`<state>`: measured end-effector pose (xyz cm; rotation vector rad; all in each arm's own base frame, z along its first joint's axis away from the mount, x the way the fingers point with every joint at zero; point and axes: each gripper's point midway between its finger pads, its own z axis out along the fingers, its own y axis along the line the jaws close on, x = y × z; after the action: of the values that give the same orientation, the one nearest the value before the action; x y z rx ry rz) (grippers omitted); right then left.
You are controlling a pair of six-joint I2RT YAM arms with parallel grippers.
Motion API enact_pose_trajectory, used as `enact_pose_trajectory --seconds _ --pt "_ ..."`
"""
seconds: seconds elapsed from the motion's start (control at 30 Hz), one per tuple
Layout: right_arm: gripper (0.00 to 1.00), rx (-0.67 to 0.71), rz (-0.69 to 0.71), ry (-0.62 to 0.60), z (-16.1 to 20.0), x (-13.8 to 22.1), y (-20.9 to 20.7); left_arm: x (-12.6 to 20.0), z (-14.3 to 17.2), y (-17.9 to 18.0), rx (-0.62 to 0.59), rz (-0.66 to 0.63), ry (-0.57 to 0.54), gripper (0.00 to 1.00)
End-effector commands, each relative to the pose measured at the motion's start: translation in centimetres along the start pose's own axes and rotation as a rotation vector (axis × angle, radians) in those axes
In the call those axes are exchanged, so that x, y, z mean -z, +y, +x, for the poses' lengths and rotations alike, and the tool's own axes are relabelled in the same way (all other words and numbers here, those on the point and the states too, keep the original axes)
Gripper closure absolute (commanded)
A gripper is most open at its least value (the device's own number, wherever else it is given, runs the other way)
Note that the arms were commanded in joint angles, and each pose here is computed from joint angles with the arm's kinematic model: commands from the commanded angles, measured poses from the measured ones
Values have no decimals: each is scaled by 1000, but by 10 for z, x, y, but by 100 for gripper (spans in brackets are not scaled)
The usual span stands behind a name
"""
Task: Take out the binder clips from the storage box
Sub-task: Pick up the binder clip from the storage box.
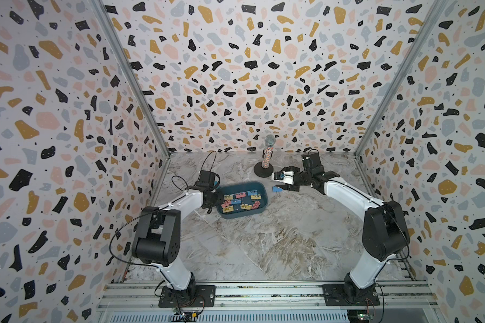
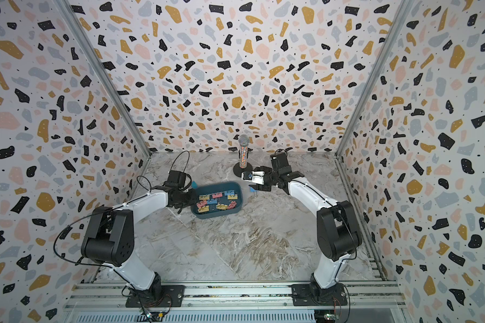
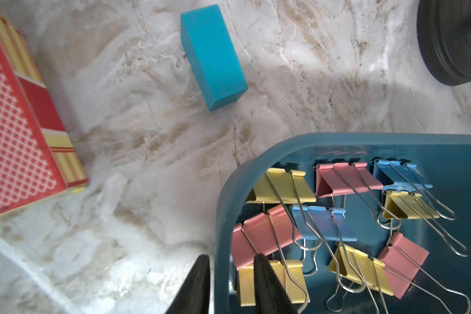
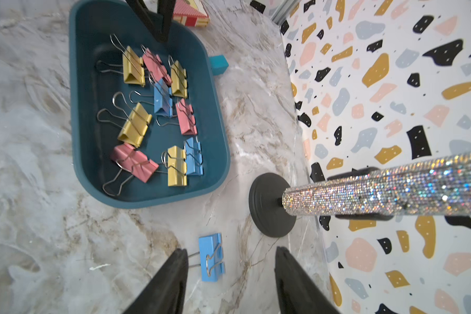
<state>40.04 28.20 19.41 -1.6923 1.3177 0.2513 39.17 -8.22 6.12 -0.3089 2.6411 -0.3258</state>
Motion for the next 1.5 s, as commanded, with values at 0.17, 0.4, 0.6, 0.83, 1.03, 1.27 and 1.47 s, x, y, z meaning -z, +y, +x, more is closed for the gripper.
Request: enact_pose_trajectory --seconds 0.17,0.4,0.6,0.83,1.03,1.27,1.47 --pt "54 -2 -155 -34 -55 -45 43 4 -7 -3 -12 10 -17 72" --pt "61 -4 -163 -18 -66 -82 49 4 -6 -3 -3 14 -14 74" --pt "65 4 -165 15 -62 -112 52 8 -7 -5 1 22 -21 75" --pt "67 -3 -146 43 -52 -132 50 10 -8 -4 2 19 -30 76" --pt "67 -3 -133 54 -50 -146 48 10 -7 -4 2 19 -27 76" --pt "67 5 -112 74 -46 -161 46 10 -7 -4 2 21 -29 76" --pt "67 3 -128 87 -44 -172 50 10 -7 -4 2 18 -29 76"
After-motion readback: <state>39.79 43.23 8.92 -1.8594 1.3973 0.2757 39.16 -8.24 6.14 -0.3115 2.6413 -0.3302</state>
